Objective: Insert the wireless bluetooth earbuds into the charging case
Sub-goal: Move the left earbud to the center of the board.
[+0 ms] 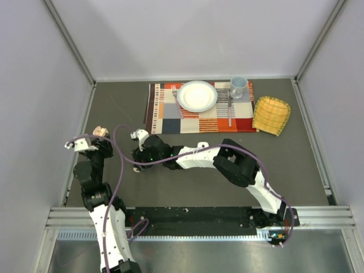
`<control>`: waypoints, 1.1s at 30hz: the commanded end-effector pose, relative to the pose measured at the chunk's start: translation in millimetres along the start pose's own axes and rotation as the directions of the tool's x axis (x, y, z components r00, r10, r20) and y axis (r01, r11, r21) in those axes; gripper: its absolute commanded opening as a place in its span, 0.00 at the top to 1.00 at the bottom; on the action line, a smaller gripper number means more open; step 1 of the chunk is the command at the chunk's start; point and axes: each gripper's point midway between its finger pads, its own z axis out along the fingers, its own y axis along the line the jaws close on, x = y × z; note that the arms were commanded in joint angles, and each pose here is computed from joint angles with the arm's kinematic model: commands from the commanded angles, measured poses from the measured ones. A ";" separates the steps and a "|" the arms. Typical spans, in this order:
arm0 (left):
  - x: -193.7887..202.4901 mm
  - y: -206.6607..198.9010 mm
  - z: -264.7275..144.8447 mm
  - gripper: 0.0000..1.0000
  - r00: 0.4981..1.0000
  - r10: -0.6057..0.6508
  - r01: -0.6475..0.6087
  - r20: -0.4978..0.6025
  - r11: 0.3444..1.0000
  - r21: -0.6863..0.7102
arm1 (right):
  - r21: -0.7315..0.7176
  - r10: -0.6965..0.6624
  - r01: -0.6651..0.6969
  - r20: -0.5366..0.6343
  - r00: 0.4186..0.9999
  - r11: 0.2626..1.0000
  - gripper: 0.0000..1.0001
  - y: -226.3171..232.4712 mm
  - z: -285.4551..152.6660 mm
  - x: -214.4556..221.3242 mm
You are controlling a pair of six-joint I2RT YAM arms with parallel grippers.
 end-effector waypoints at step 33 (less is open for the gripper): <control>-15.2 1.1 -11.3 1.00 0.999 0.046 -0.045 0.024 0.998 -0.038 | 0.108 -0.117 0.120 -0.036 0.992 0.987 0.57 14.6 19.1 23.9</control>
